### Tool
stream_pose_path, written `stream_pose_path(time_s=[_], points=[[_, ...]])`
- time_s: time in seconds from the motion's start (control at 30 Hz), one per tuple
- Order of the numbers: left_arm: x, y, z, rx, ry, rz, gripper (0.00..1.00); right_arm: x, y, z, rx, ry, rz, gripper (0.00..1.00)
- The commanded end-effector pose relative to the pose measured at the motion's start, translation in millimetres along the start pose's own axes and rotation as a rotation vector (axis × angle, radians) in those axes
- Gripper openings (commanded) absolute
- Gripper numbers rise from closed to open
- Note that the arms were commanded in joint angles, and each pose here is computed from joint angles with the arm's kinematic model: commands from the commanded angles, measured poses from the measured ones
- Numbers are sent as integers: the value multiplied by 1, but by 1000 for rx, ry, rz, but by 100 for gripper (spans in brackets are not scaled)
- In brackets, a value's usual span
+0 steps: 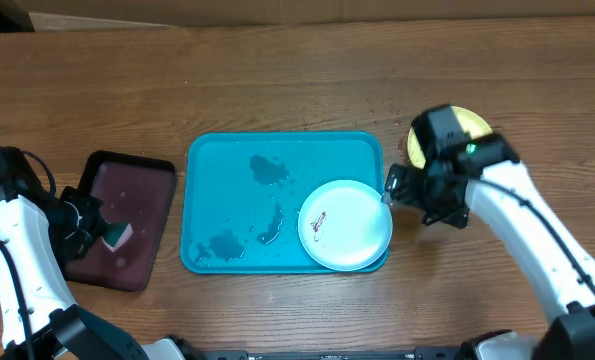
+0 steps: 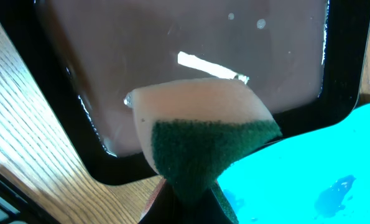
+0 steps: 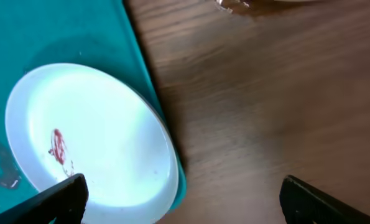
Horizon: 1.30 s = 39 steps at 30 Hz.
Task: Clean dirty plates on tray and stack at the side
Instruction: 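Grasp the light-blue plate's rim with the right gripper and drag it center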
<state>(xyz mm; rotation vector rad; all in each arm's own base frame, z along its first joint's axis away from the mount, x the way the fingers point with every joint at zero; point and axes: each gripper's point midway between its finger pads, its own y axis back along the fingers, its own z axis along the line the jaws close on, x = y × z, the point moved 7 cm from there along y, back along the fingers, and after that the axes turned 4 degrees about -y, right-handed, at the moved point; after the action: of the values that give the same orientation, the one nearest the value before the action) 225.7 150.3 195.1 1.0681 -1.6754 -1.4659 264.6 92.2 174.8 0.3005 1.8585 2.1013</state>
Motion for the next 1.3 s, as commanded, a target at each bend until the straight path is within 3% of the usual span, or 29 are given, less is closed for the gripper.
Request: stream_pose_path(time_s=[0.0, 0.1, 0.23, 0.37, 0.47, 0.83, 1.0, 1.27], points=[[1, -4, 0, 3, -16, 15, 4, 15, -32, -5, 25, -9, 5, 100], [1, -4, 0, 3, -16, 16, 4, 17, -50, -6, -3, -7, 3, 91], [2, -4, 1, 2, -16, 18, 4, 24, -62, -12, 13, -55, 32, 88], [2, -4, 1, 2, -16, 17, 4, 29, -67, -11, -16, -70, 66, 66], [2, -4, 1, 2, -16, 17, 4, 29, -67, -9, -30, -70, 71, 56], [2, -4, 1, 3, -15, 18, 4, 29, -76, -7, -37, -70, 93, 56], [2, -4, 1, 3, -16, 18, 4, 31, -77, -6, -40, -71, 105, 49], [2, -4, 0, 3, -16, 18, 4, 44, -83, 4, -49, -5, 110, 49]])
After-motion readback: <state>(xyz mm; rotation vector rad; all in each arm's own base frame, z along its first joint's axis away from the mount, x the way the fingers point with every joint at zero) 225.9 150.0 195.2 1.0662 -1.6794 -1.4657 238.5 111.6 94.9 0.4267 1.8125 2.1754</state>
